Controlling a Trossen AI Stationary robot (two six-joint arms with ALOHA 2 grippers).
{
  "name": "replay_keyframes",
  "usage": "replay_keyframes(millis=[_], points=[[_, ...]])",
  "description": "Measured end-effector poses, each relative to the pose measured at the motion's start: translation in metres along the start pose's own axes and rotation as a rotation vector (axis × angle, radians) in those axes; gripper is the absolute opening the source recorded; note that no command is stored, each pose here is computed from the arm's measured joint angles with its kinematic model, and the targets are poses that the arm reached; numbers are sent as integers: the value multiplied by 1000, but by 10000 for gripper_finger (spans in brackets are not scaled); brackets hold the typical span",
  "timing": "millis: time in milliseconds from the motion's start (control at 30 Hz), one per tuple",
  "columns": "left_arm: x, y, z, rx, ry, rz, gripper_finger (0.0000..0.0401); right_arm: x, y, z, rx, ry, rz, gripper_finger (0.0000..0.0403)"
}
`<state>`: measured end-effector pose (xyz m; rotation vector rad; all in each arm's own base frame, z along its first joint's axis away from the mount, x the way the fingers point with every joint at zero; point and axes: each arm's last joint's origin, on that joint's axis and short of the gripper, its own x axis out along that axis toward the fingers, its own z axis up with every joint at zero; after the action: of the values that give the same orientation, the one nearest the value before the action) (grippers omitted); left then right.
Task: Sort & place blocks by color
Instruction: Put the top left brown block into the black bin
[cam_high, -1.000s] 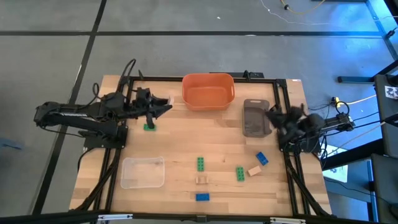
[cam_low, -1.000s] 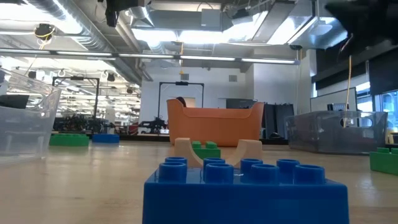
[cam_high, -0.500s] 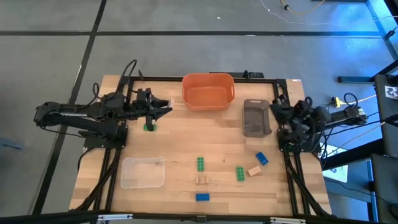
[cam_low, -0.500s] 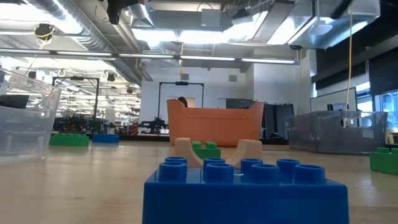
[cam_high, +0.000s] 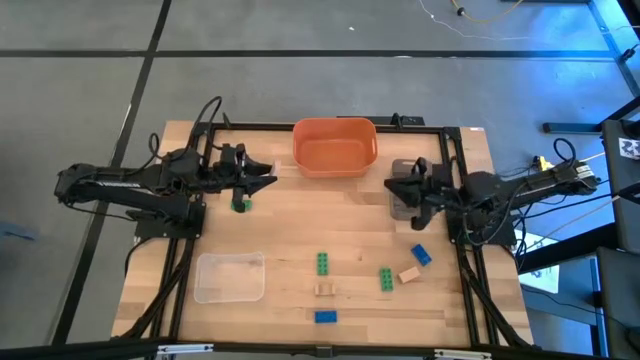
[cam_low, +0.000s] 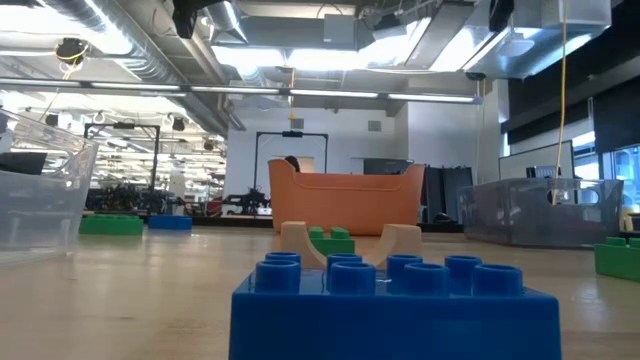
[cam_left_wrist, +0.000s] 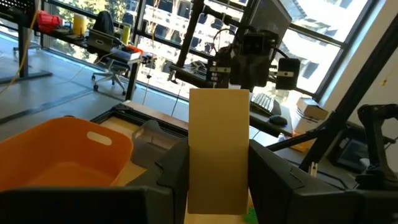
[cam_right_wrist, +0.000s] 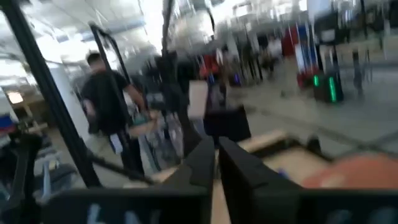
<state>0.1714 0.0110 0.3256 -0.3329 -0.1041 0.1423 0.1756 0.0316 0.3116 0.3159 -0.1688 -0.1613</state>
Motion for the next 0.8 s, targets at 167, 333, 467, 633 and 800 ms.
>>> replay_keyframes(millis=[167,333,467,633,800], points=[[0,0,0,-1,0,1,117,5,-1,1,33,63,-62,109],[0,0,0,-34,3,-8,117,6,-3,1,86,64,-78,202],[8,-1,-2,-72,-3,-26,117,13,-2,-6,102,86,-88,254],[46,0,-23,-78,32,-79,117,40,-4,-25,118,97,-85,271],[83,3,-49,-80,117,-46,117,68,-4,-43,133,75,-39,272]])
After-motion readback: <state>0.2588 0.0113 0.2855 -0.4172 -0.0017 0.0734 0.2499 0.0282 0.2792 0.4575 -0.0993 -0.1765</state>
